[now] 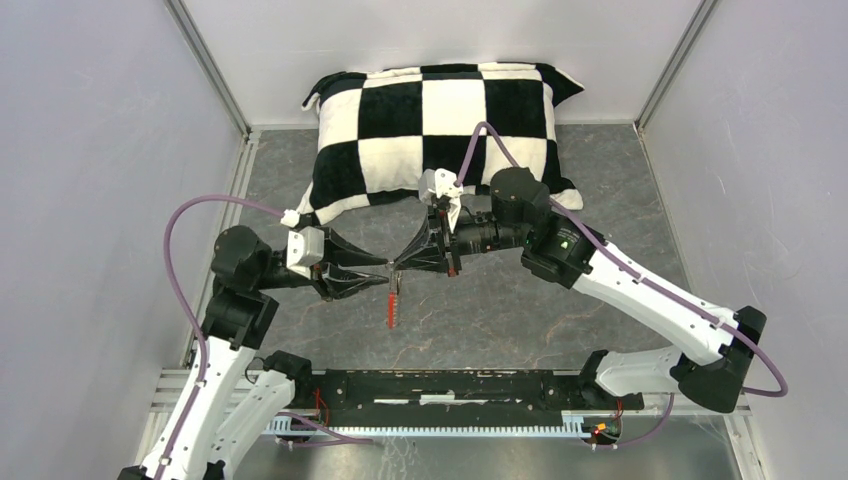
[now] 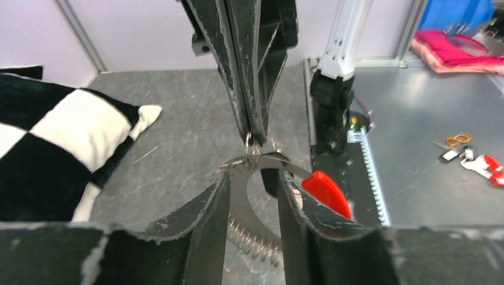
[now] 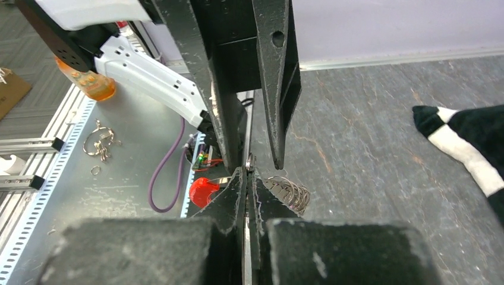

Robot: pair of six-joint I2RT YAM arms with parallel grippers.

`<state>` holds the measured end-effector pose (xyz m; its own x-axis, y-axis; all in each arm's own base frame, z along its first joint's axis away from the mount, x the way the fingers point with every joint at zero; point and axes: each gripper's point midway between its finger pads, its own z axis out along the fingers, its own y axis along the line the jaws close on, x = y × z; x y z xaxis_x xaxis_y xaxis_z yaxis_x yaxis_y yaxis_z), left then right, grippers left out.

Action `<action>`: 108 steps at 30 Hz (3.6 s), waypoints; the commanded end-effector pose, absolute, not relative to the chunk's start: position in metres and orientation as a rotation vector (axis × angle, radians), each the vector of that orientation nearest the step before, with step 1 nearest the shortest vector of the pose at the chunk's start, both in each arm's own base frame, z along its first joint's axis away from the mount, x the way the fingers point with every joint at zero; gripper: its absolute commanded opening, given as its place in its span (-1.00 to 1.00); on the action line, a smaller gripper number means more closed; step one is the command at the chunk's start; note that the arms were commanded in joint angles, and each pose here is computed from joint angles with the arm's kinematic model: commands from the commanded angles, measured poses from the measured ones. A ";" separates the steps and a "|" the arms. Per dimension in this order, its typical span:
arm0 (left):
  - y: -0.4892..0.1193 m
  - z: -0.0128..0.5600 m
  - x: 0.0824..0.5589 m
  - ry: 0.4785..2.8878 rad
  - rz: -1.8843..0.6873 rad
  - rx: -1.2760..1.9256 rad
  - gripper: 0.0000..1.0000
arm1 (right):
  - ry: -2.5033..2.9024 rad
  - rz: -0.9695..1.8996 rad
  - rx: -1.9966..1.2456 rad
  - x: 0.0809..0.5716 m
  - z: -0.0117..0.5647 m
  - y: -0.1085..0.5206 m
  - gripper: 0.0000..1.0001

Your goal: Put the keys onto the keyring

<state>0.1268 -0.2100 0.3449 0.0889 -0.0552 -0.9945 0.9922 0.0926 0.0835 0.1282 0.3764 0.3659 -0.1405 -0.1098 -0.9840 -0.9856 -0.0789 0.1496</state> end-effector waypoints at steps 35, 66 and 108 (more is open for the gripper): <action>-0.206 0.321 0.129 1.146 -0.989 1.403 -0.59 | 1.551 0.981 -1.509 0.145 0.347 0.397 -0.99; -0.214 0.392 0.121 1.007 -1.099 1.185 -0.96 | 1.240 1.349 -1.158 0.124 0.413 0.369 -0.30; -0.209 0.382 0.126 0.945 -0.947 1.213 -0.96 | 1.328 1.440 -1.074 0.124 0.417 0.363 -0.26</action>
